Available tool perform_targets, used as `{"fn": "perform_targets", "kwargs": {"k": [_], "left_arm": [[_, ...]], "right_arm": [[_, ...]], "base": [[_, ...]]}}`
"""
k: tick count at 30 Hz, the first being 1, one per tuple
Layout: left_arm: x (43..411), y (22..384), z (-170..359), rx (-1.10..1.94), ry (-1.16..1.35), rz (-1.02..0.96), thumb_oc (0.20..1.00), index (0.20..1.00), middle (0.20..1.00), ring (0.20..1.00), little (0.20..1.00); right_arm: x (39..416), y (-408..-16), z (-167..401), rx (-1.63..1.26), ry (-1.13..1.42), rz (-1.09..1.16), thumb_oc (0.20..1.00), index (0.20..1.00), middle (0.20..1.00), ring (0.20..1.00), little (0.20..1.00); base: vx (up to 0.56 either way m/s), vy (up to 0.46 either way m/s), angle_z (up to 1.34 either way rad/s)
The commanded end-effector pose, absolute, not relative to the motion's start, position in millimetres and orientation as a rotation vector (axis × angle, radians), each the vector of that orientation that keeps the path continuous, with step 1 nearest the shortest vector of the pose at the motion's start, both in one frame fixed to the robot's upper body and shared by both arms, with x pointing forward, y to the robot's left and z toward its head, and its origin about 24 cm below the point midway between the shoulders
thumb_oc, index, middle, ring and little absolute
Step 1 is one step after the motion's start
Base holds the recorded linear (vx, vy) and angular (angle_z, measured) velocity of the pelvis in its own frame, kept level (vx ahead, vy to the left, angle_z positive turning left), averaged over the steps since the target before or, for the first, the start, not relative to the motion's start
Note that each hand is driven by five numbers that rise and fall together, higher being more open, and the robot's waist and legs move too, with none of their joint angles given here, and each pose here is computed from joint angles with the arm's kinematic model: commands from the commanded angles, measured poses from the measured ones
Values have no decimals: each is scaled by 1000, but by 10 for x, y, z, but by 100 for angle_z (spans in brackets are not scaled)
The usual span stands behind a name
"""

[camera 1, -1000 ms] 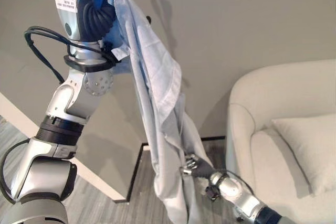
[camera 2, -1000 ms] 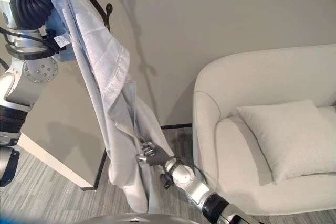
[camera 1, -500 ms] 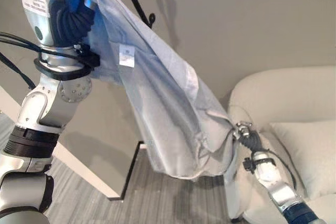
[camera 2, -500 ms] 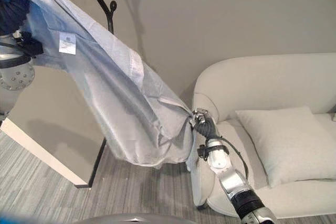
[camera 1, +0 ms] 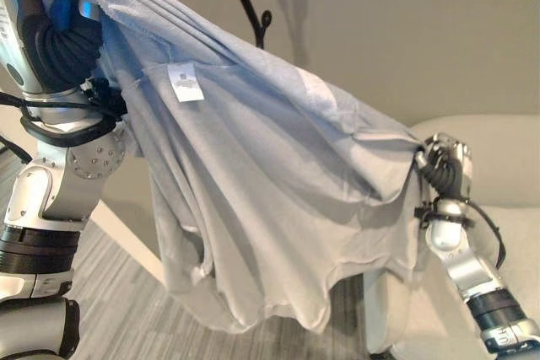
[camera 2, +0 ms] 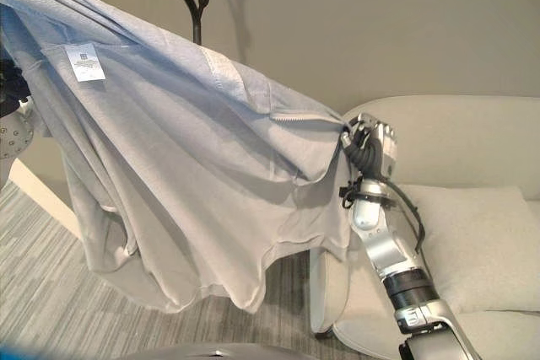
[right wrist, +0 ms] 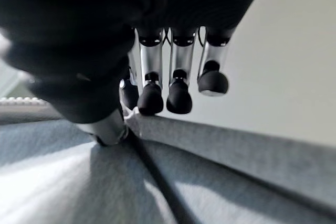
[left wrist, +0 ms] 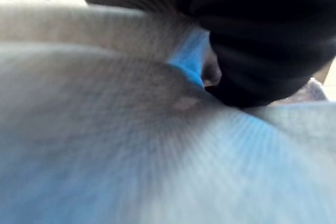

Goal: Hang the clothes on the sofa on the clothes rack.

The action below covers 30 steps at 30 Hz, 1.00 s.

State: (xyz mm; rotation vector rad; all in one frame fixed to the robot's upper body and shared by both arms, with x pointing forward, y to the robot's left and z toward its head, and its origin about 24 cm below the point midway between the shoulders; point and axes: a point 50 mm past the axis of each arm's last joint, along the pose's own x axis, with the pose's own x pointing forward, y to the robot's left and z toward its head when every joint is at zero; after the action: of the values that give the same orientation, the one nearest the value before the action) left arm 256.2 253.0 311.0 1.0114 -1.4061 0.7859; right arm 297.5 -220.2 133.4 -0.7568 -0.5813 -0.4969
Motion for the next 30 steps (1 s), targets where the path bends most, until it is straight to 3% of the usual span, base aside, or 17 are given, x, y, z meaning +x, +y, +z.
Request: {"fn": "perform_targets", "kwargs": {"k": [1,10,22,30], "left_arm": [[2582,2635,3302,981,-1426,903,200,200,200,200,200],[2581,2692,3321,1008,-1428,917,200,200,200,200,200],[2599,2656,3277,1204,-1420,827,200,200,200,200,200],[2542,2780,3030,1262,-1317,812,200,200,200,200,200]], "right_arm": [[2935,-2457,1974,-801,-823,-669,200,200,200,200,200],[2959,-2545,2541,-830,-990,-737,200,200,200,200,200],[2765,-2947,2528,-1007,-911,-872,200,200,200,200,200],[2763,-2969,2532,-1032,-895,-884,200,200,200,200,200]], "base": [[-1,70,59],[72,123,1],[186,365,-33],[101,211,-22]]}}
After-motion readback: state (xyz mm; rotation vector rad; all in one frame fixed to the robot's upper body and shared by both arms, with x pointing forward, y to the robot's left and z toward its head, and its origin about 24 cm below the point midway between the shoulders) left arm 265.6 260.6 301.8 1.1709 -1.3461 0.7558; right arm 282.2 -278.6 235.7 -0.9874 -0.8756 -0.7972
